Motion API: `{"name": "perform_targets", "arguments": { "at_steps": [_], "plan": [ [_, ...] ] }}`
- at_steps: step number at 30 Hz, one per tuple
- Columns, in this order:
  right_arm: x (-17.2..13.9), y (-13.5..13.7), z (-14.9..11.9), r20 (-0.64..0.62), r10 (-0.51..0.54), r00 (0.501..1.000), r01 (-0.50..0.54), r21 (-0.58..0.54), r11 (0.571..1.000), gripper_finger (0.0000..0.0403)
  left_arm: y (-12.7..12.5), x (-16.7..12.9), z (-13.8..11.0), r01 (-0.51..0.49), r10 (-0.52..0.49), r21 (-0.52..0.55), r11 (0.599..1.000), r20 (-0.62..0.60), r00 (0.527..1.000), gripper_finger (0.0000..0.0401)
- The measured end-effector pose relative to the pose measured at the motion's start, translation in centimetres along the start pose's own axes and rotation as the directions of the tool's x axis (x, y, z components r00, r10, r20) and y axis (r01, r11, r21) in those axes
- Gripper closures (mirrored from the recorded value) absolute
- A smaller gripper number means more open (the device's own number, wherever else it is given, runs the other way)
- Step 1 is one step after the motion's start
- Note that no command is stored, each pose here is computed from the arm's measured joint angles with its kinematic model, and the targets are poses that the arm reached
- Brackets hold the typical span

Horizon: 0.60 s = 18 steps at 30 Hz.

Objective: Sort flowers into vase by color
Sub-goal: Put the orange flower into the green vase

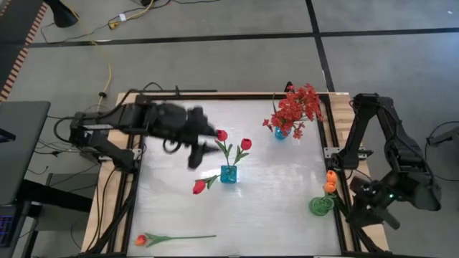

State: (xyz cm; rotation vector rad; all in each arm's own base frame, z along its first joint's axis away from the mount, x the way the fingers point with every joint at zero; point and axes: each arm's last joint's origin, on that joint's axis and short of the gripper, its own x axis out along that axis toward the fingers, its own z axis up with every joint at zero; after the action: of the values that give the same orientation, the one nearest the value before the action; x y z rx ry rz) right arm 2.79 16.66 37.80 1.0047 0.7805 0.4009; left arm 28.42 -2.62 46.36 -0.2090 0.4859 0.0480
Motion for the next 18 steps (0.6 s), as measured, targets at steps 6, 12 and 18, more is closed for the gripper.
{"name": "perform_targets", "arguments": {
  "at_steps": [6, 12, 18],
  "plan": [
    [0.3, -0.3, 0.0, -0.038, -0.033, 0.999, 0.032, -0.028, 0.999, 0.0230, -4.9, -0.8, -1.6, 0.168, -0.163, 0.091, 0.982, -0.056, 0.985, 0.0203],
    [0.2, -0.3, 0.1, -0.037, -0.037, 0.999, 0.035, -0.067, 0.997, 0.0230, -8.7, -0.9, -3.7, 0.284, -0.281, -0.003, 0.959, -0.169, 0.945, 0.0203],
    [0.2, -0.3, 0.0, -0.039, -0.033, 0.999, 0.031, -0.053, 0.998, 0.0230, -13.3, 1.2, -7.5, 0.336, -0.400, -0.221, 0.916, -0.410, 0.820, 0.0203]
  ]
}}
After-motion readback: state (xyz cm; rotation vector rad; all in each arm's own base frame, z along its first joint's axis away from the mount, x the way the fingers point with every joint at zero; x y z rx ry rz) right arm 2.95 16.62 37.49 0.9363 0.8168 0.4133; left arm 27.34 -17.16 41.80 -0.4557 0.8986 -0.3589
